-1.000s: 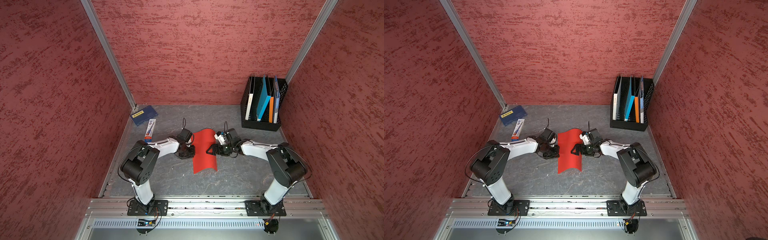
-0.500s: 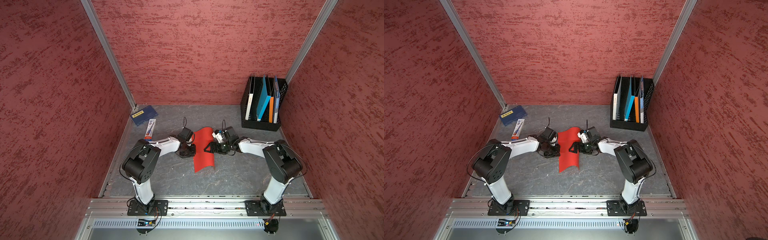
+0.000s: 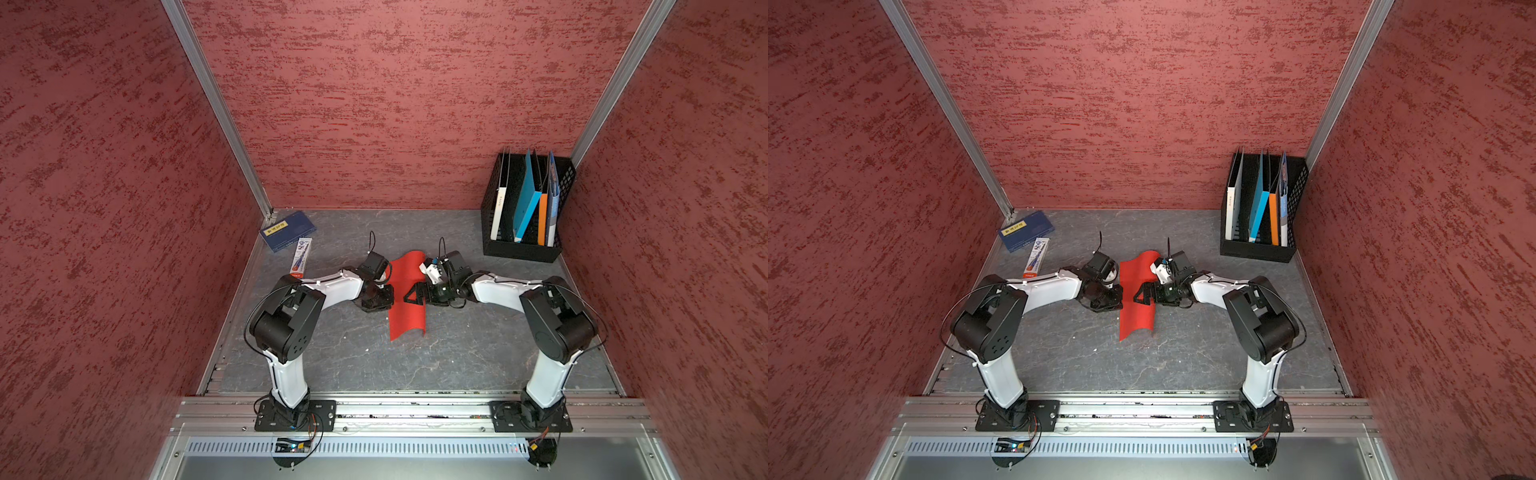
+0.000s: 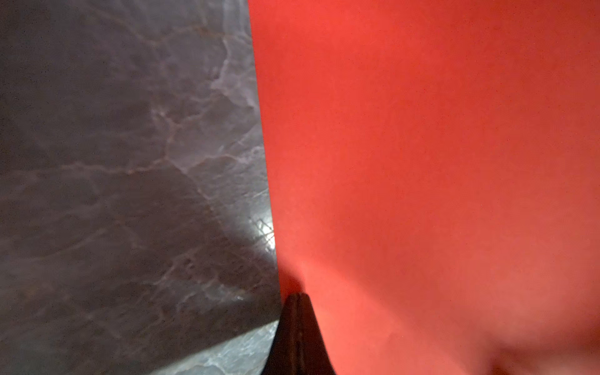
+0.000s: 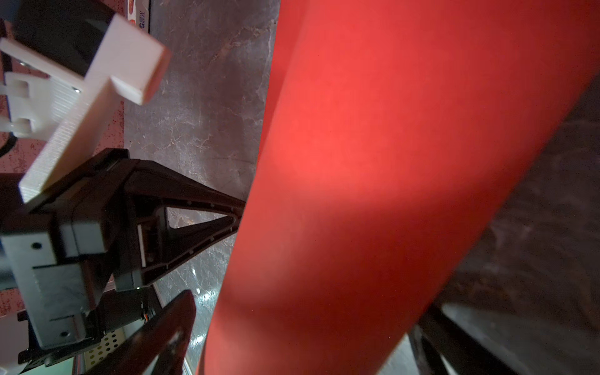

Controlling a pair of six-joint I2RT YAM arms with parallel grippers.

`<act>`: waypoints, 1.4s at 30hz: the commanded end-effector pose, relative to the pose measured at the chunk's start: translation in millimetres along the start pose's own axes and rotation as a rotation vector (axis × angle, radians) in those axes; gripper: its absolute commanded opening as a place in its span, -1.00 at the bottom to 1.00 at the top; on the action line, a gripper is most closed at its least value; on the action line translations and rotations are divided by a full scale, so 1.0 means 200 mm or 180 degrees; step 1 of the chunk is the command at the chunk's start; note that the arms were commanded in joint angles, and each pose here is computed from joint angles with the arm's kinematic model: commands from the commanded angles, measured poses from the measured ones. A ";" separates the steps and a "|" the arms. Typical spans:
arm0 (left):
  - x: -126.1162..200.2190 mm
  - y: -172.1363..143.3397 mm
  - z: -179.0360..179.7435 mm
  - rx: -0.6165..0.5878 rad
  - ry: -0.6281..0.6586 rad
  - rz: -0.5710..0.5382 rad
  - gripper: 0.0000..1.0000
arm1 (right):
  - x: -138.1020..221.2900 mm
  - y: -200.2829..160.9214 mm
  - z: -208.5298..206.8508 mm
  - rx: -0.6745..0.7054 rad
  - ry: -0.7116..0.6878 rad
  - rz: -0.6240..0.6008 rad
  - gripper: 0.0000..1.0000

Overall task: Fold the rectangular paper in half along the long edge
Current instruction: Pick up the paper from the center of the board.

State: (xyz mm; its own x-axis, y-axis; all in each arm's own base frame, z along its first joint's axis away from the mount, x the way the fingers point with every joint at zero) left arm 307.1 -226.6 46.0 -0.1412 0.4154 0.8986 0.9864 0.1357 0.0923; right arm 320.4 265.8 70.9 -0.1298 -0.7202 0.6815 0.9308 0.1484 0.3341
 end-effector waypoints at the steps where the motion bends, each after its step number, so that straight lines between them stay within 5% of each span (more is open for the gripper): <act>1: -0.03 -0.01 0.01 -0.0028 0.0058 0.0056 -1.00 | -0.08 -0.12 -0.15 -0.0238 -0.0378 0.0302 0.97; 24: -0.02 0.10 0.09 0.0096 -0.0046 -0.0010 -1.00 | -0.14 -0.21 -0.14 -0.0006 -0.0543 0.0857 0.96; 42: -0.06 0.07 0.11 0.0170 -0.0080 0.0038 -1.00 | -0.26 -0.14 -0.09 -0.0031 -0.0478 0.0807 0.95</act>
State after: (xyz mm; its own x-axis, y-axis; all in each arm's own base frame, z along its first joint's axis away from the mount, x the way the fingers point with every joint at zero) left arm 328.6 -215.5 45.0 -0.1659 0.4714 0.8662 0.9802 0.1754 0.0922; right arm 334.3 303.7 68.4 -0.0564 -0.6685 0.7416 0.8948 0.2956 0.3345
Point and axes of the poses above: each gripper's point midway between its finger pads, its own x axis back along the fingers, its own z axis along the line the jaws close on, y = z × x, the point moved 3 cm from there along x, back along the fingers, and after that the axes turned 4 degrees about x, right-handed, at the moved point
